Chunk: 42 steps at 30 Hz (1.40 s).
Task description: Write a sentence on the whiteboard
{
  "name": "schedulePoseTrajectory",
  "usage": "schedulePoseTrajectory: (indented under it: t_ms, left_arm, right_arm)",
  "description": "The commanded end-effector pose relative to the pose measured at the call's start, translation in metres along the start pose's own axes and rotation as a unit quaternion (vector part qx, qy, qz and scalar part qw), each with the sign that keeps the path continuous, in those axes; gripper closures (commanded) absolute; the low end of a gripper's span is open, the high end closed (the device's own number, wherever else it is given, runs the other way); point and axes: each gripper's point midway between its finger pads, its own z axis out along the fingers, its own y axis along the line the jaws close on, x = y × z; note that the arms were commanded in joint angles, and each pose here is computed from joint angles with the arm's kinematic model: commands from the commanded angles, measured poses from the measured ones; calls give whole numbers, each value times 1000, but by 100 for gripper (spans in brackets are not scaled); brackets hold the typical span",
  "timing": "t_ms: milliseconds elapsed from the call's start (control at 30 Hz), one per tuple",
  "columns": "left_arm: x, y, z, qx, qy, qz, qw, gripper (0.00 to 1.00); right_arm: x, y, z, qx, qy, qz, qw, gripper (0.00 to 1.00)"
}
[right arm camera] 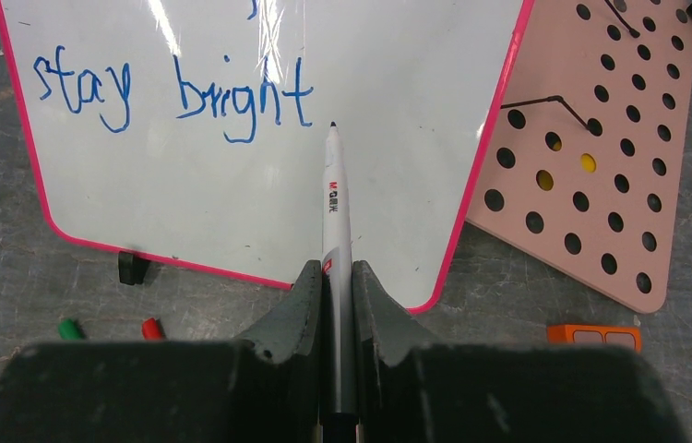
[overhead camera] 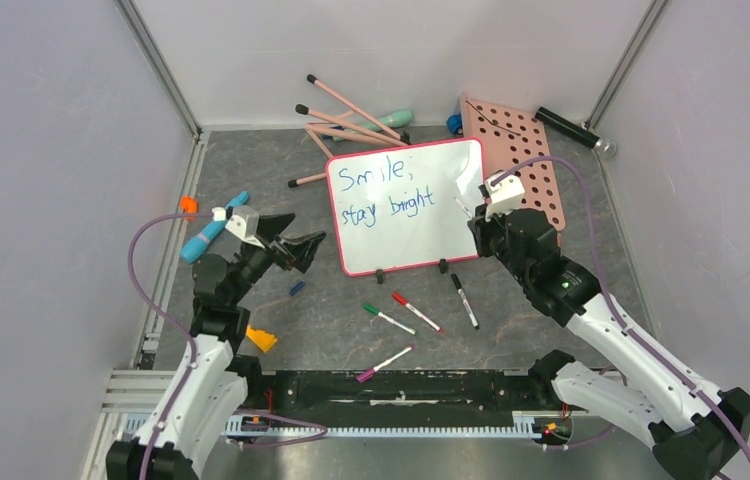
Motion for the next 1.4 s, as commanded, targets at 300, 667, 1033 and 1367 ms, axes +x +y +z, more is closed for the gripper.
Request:
schedulePoseTrajectory:
  t_ms: [300, 667, 1033, 1367]
  left_arm:
    - [44, 4, -35, -54, 90, -17, 994, 0]
    - [58, 57, -56, -239, 117, -78, 961, 0]
    - [57, 85, -82, -338, 67, -79, 935, 0]
    - [55, 89, -87, -352, 47, -76, 932, 0]
  right_arm:
    - [-20, 0, -5, -5, -26, 8, 1000, 100]
    - [-20, 2, -6, -9, -29, 14, 999, 100]
    - [-16, 10, 13, -14, 6, 12, 1000, 100]
    - [-7, 17, 39, -14, 38, 6, 999, 100]
